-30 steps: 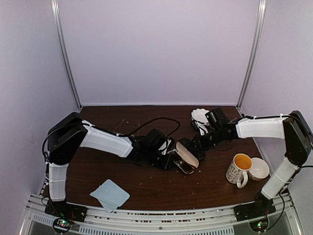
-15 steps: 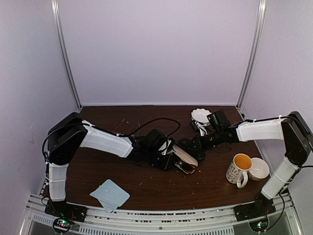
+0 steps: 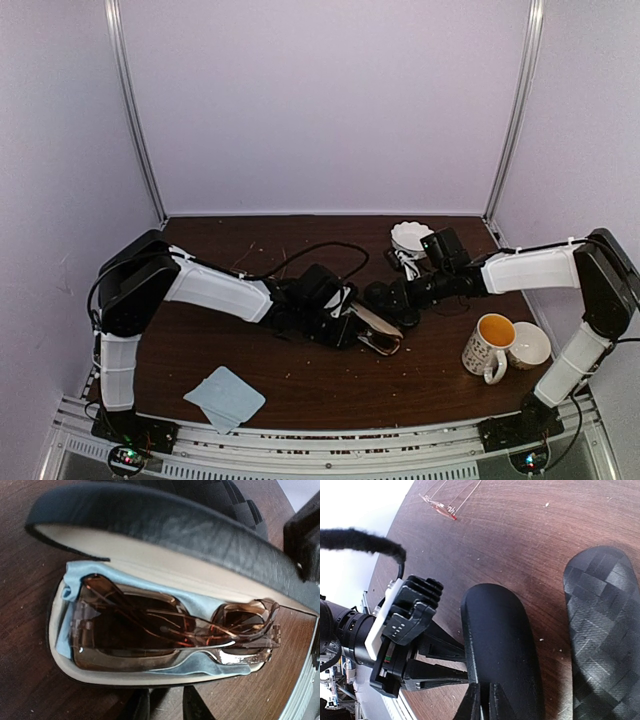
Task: Organize the sunglasses
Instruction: Close the case with sunglasses at the center of the board.
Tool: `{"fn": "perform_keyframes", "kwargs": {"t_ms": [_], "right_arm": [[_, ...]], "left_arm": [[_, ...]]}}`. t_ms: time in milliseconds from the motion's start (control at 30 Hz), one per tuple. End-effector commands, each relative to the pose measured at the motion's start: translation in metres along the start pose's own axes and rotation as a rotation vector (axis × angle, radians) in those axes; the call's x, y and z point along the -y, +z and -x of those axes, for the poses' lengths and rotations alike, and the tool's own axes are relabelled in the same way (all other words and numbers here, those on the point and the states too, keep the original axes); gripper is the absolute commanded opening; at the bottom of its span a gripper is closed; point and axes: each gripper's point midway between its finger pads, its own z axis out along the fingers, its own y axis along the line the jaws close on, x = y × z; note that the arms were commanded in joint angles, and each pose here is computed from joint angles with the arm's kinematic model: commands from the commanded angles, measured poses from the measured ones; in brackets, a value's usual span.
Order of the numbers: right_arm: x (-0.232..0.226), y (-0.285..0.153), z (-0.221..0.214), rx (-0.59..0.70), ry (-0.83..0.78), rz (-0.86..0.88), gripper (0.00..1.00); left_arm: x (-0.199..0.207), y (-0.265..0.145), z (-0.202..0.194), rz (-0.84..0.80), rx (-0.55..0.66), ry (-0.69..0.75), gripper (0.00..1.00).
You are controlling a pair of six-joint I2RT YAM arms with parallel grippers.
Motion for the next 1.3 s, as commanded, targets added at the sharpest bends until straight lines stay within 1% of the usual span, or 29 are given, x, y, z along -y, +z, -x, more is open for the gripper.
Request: {"fn": "perform_keyframes", "kwargs": {"t_ms": [0, 267, 600, 833, 1067, 1267], "right_arm": [[0.017, 0.016, -0.054, -0.154, 0.069, -0.065, 0.07], [0.014, 0.030, -0.072, -0.183, 0.078, -0.065, 0.06], [0.021, 0.039, -0.088, -0.228, 0.061, -0.128, 0.05], [0.016, 0.027, -0.073, -0.195, 0.013, -0.159, 0.05], [0.003, 0.005, -0.050, -0.139, -0.065, -0.199, 0.06], [-0.014, -0.018, -0.026, -0.061, -0.123, -0.209, 0.08]], "left_arm": [[0.006, 0.003, 0.008, -0.022, 0.028, 0.024, 0.26], [0.007, 0.003, 0.009, -0.024, 0.029, 0.025, 0.26], [0.006, 0.001, 0.008, -0.019, 0.032, 0.024, 0.26], [0.008, -0.014, 0.016, -0.004, 0.063, 0.037, 0.26], [0.007, -0.049, 0.029, 0.057, 0.131, 0.075, 0.27], [-0.006, -0.085, 0.034, 0.162, 0.186, 0.114, 0.29]]}}
